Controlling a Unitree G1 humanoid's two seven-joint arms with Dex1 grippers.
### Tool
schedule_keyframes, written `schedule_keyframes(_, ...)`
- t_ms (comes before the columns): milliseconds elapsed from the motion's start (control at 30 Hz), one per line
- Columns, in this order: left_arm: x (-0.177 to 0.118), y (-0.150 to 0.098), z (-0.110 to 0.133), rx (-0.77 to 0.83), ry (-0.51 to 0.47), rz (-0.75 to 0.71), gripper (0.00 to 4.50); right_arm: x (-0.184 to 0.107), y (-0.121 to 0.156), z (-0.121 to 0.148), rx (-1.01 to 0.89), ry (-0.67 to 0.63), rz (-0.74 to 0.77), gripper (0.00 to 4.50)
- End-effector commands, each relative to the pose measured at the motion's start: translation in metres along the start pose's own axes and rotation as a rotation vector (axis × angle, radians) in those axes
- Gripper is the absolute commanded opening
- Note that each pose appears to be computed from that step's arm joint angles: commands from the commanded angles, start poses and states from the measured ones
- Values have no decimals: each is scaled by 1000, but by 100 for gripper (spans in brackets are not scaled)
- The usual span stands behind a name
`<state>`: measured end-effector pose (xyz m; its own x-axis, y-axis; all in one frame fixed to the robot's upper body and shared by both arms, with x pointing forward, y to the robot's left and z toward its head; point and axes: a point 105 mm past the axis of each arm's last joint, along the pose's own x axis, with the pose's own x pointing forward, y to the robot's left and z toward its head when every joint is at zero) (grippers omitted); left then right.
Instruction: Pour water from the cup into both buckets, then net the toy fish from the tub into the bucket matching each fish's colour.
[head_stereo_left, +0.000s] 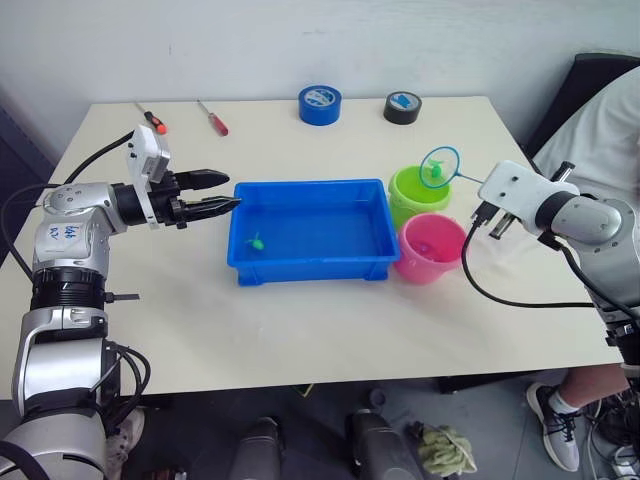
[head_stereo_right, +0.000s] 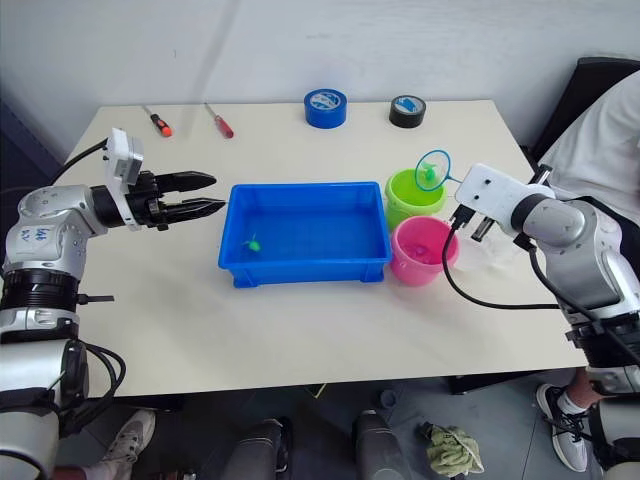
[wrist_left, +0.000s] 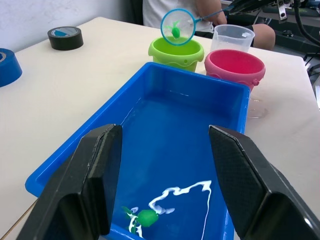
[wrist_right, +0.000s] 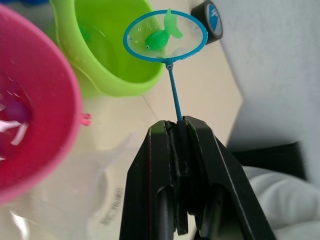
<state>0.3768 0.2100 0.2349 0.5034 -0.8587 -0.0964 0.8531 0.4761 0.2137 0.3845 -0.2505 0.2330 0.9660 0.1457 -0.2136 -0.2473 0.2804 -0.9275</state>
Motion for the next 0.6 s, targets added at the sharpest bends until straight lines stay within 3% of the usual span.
schedule_keyframes(33, -3, 2, 16, 52, -25, 8, 303, -4, -20, 5, -175, 0, -88, 0)
schedule_keyframes(167, -5, 2, 15, 50, -24, 11, 303, -2, -22, 6, -350, 3, -117, 0)
schedule_keyframes(333, -7, 1, 13, 46, -22, 15, 303, -2, -20, 6, -371, -10, -127, 0)
schedule_keyframes(500, -17, 4, 14, 45, -13, 43, 303, -13, -49, 37, -226, -135, -230, 0)
schedule_keyframes(600, -30, 8, 12, 40, 6, 73, 303, -14, -49, 58, -74, -222, -178, 0)
